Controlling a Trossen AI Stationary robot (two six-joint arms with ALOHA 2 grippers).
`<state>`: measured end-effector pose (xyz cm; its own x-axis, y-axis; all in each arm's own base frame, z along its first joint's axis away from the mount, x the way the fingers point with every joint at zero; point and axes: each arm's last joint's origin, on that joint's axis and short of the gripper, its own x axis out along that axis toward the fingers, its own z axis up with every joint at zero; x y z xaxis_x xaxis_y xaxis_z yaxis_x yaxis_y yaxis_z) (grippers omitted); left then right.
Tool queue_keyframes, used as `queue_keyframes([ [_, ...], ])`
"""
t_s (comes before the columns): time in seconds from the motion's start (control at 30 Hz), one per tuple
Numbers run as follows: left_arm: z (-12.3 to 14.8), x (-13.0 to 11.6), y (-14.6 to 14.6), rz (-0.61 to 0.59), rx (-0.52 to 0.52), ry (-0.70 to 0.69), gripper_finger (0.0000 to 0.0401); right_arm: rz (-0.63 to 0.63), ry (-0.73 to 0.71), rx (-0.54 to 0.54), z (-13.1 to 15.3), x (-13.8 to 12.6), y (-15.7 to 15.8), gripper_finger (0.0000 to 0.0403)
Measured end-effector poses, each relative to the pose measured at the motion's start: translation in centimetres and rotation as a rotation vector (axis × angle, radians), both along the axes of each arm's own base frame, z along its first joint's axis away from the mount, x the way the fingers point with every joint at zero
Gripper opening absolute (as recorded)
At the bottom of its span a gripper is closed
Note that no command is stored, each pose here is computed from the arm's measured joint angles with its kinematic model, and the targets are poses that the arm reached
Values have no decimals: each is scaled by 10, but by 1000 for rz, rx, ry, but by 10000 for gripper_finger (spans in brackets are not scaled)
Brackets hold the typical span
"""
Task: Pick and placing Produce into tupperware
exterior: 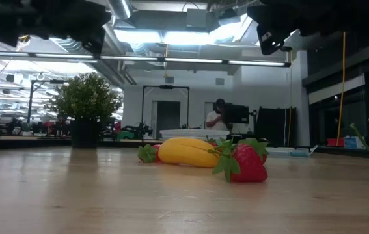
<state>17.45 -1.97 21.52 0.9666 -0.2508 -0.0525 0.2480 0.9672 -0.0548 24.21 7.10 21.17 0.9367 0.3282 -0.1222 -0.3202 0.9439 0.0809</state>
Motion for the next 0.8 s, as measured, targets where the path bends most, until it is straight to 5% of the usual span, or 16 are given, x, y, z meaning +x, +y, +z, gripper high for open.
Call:
queue_keyframes([
  [0.2,-10,-11,0,0,-4,-3,45,-34,23,-21,9,5,4,122],
  [0.47,-20,-13,2,51,3,31,32,-158,370,-153,28,22,10,122],
  [0.8,-20,-13,2,74,4,29,21,-143,577,-198,19,51,12,122],
])
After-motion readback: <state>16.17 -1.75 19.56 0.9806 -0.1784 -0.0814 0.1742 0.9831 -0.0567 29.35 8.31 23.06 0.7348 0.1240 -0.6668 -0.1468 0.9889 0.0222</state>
